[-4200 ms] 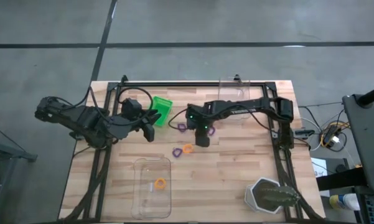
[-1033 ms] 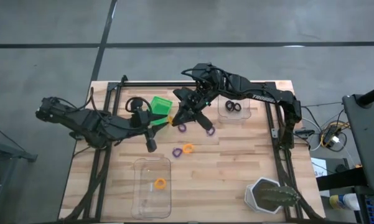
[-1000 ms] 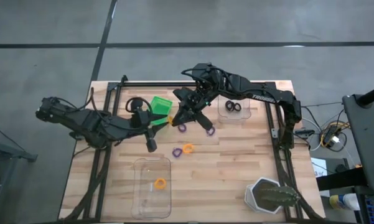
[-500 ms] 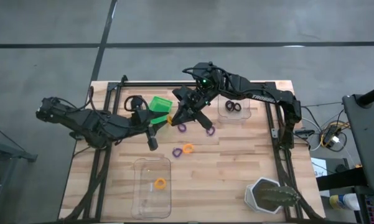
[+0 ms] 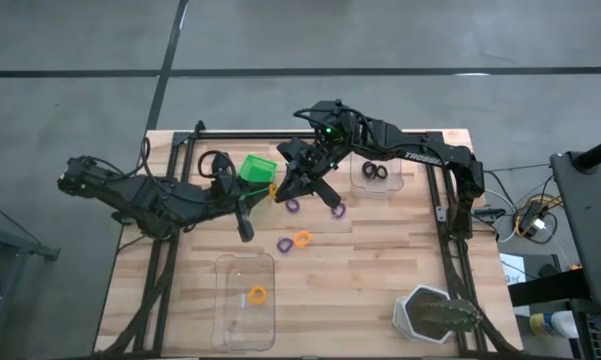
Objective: Sort spring keychains
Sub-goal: Put the top yellow spring keychain into the bottom transparent bin
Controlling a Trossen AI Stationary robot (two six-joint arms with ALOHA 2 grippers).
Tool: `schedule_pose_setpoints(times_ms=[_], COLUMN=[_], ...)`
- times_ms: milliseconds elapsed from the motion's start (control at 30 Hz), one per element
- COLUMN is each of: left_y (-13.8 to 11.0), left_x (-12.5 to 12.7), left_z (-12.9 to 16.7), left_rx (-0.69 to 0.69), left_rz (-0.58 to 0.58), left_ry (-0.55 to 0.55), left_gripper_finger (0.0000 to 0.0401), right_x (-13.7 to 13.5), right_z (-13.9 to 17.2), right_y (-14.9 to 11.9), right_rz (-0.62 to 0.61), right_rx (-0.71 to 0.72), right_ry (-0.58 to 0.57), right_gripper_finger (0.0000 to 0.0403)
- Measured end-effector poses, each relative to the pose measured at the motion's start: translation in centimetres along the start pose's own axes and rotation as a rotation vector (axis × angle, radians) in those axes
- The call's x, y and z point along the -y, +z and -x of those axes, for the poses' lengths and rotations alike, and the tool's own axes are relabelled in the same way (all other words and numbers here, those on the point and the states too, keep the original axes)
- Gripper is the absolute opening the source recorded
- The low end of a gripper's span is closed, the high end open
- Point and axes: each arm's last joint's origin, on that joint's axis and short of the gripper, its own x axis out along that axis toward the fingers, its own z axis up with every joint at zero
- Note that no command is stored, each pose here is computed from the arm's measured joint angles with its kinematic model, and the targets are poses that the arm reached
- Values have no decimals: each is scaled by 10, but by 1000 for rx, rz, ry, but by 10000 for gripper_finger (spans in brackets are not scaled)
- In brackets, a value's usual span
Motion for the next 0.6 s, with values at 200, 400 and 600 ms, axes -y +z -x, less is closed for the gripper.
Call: schedule_pose_setpoints(times_ms=[200,400,600], left_y=[0,0,0], left_x=[-1,0,-1], left_z=[-1,-1,-1], left_rx=[0,-6,-4], left_rz=[30,39,39], left_ry=[5,-34,-24], left_gripper_finger=[1,0,8], right_x=[0,0,-1], right_z=[0,0,0], right_y=[0,0,2], right_rz=[0,0,0], right_rx=[0,0,13], right_ry=[0,0,28], right_gripper_finger=[8,8,8])
